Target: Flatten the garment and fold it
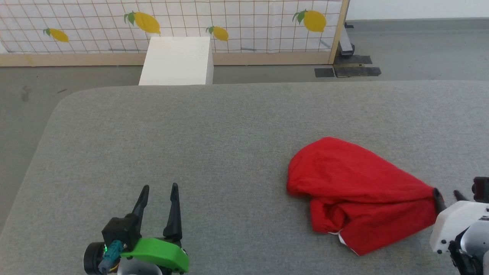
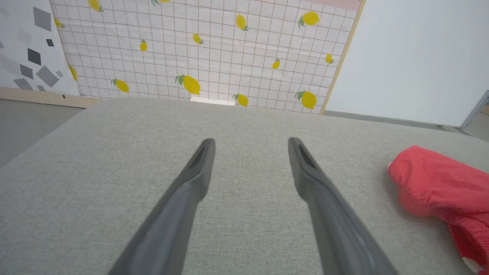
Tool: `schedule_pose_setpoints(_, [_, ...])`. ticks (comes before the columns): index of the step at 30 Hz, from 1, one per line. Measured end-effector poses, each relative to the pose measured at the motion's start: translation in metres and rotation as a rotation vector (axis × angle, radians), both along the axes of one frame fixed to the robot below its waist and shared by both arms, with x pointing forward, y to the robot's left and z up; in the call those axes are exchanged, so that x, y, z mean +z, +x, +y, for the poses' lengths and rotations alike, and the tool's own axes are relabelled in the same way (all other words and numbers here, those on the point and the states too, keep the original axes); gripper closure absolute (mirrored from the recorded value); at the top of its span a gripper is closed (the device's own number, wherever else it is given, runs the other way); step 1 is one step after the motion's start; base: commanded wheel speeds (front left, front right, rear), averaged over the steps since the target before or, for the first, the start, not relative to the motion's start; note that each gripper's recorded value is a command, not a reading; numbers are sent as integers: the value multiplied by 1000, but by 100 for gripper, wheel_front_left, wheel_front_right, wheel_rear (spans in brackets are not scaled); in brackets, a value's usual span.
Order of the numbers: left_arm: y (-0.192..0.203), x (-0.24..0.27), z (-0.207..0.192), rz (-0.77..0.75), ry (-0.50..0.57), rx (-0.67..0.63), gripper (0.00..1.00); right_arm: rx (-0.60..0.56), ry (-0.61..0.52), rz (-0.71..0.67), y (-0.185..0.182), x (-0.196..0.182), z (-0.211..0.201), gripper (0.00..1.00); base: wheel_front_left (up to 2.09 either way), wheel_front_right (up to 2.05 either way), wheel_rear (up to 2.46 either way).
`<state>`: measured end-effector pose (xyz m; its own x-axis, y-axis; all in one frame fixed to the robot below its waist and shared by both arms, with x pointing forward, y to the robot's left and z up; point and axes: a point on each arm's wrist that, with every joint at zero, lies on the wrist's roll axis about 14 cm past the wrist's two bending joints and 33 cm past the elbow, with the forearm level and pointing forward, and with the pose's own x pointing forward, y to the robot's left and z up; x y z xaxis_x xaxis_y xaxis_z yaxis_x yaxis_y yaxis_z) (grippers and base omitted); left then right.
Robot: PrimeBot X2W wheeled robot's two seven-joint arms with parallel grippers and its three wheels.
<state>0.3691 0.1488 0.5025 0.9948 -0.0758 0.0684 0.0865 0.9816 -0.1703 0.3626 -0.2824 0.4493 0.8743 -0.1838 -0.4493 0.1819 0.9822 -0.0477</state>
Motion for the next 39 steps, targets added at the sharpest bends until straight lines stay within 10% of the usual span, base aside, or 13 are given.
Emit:
schedule_pose_setpoints(9, [3,6,-32,-15,-26,-98,0,32,12,-397,-8,56,25,0,0,0,0])
schedule_pose_setpoints(21, [-26,-28,-206,243,-39,-703,0,66,80,-442,-32,49,49,0,0,0,0])
schedule_pose_setpoints(34, [-41,-87,-260,657,87,-869,0,-58,76,-405,-58,32,19,0,0,0,0])
schedule_pose_setpoints(35, [-41,-86,-263,651,84,-879,55,-65,77,-402,-60,31,17,0,0,0,0])
schedule_pose_setpoints(36, [-40,-83,-266,637,78,-884,81,-69,78,-399,-61,31,17,0,0,0,0])
schedule_pose_setpoints(37, [-38,-78,-269,615,71,-894,100,-73,78,-397,-61,30,16,0,0,0,0])
schedule_pose_setpoints(39, [-38,-67,-276,561,56,-925,100,-74,77,-403,-61,30,15,0,0,0,0])
